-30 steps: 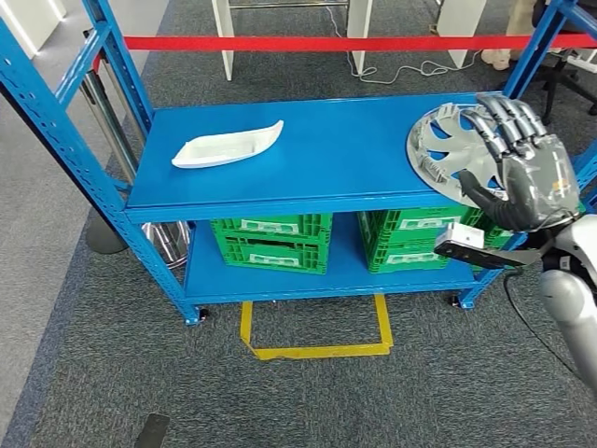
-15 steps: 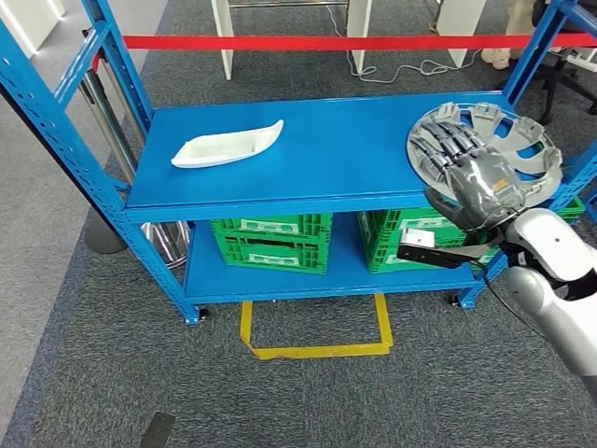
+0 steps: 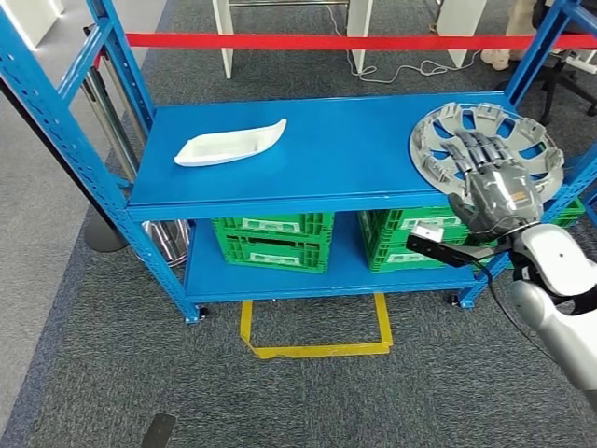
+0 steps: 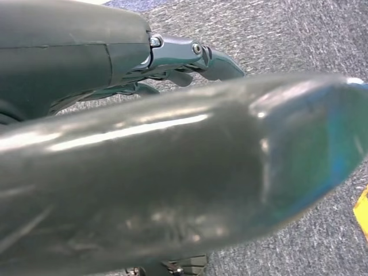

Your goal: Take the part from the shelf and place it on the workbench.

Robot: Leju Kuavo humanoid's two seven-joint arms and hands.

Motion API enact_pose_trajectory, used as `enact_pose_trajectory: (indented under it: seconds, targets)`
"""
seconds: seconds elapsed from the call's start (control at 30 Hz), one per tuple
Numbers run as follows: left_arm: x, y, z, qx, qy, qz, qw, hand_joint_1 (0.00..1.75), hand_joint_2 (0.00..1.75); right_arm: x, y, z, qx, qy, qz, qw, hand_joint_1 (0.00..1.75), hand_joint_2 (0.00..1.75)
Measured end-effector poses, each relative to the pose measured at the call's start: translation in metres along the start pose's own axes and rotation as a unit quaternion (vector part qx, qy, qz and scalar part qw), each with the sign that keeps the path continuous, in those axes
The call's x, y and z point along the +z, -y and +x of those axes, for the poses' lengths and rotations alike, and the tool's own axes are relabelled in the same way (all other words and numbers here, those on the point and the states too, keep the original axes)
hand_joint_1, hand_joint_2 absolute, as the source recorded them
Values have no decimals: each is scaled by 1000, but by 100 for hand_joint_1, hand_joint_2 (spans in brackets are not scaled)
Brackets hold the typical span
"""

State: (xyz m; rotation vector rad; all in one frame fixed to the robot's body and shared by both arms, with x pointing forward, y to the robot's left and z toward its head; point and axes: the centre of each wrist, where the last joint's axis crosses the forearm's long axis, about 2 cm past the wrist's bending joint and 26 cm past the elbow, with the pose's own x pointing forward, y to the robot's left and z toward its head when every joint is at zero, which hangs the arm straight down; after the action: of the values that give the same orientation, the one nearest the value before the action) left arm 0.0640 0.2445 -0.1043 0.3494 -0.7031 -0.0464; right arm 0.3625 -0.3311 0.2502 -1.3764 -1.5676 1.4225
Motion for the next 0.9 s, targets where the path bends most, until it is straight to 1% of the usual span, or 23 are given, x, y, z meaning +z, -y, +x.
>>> enact_pose_trajectory:
  seconds: [0.1,0.17,0.5,0.63,0.77,0.9]
  targets:
    - [1,0,-2,0,-6,0,1000,0,0,7,2,-14,-16,-51,-10,998,0,175]
    - [2,1,-2,1,-8,-1,1000,0,0,13,3,-22,-20,-72,-16,997,0,175]
    - [4,4,-2,-4,-12,-10,1000,0,0,40,-12,-34,-40,-116,1,992,0,175]
    - [3,3,-2,-6,-12,-11,1000,0,0,51,-19,-34,-39,-130,3,991,0,0]
    - [2,4,0,-6,-8,-18,1000,0,0,54,-23,-28,-25,-150,-21,988,0,0]
    - [3,4,-1,-4,-7,-37,999,0,0,58,-30,-17,-31,-163,-19,986,0,0]
